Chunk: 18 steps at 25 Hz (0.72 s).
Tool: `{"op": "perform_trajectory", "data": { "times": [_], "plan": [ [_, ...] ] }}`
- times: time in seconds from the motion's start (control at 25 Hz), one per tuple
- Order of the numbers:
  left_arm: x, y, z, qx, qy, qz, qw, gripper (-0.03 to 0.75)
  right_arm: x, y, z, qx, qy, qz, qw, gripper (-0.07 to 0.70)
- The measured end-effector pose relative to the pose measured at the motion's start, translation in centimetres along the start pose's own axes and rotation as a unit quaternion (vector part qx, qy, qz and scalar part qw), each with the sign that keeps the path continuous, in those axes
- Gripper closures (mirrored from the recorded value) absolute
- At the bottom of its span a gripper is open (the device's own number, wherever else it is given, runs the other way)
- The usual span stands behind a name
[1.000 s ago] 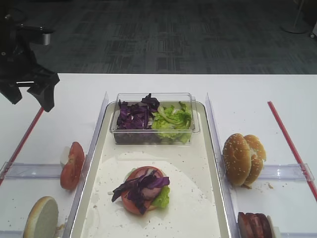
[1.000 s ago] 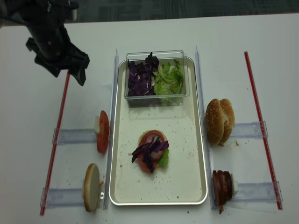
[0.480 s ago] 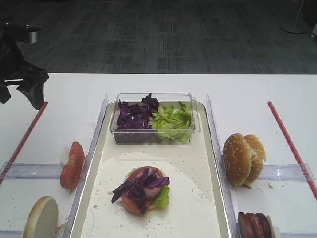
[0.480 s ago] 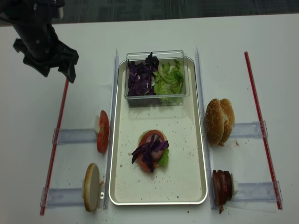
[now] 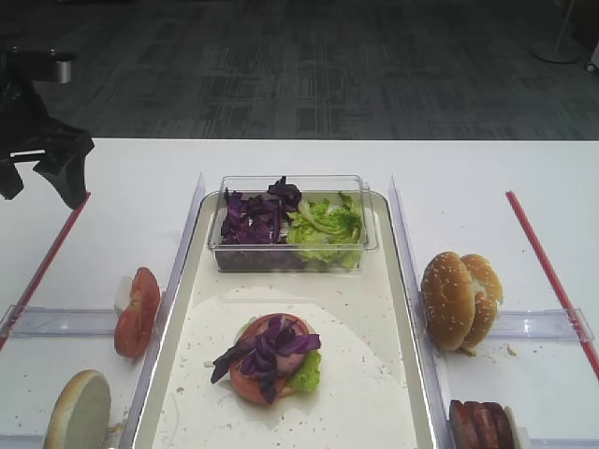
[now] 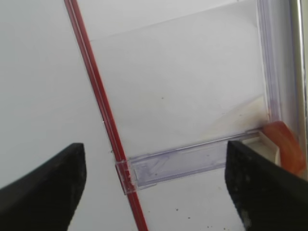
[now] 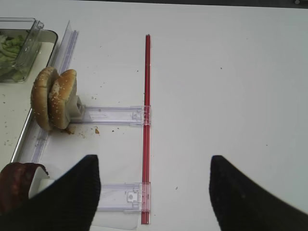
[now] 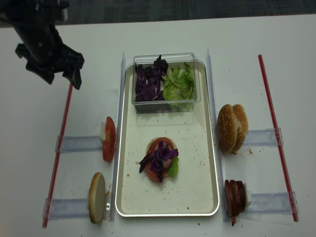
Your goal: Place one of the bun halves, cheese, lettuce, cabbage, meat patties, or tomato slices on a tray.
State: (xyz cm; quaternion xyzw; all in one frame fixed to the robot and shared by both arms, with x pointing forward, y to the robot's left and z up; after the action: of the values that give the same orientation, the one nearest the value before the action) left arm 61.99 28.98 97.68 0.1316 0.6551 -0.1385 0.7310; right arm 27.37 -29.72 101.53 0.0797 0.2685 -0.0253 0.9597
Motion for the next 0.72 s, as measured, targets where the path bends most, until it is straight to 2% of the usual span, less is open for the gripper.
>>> {"op": "perform_trajectory", "data": {
  "times": [0.12, 0.4, 0.72],
  "plan": [
    [-0.5, 0.0, 0.0, -0.001, -0.006, 0.002, 1.0000, 0.171, 0.0, 0.0, 0.0, 0.001, 0.000, 0.000, 1.0000, 0.124],
    [-4.5, -0.5, -0.8, 0.000, -0.051, 0.019, 0.9985, 0.171, 0.0, 0.0, 0.0, 0.001, 0.000, 0.000, 1.0000, 0.124],
    [-7.5, -2.0, -4.1, -0.002, -0.077, 0.020, 0.9968, 0.171, 0.0, 0.0, 0.0, 0.001, 0.000, 0.000, 1.0000, 0.124]
  ]
}}
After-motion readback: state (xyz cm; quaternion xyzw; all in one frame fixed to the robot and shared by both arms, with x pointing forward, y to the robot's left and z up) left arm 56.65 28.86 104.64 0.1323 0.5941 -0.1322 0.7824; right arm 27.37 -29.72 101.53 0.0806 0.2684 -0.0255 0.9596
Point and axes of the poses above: a point on each arm's last joint axis where the gripper is mounted, x pointing out along that axis toward the gripper, y along the wrist's bending axis when the last joint is at zero, z = x × y, the point moved 5 cm from there along x, pointing out along that axis toward the gripper, and after that the axes turned 11 degrees about x, right-handed, at the moved point
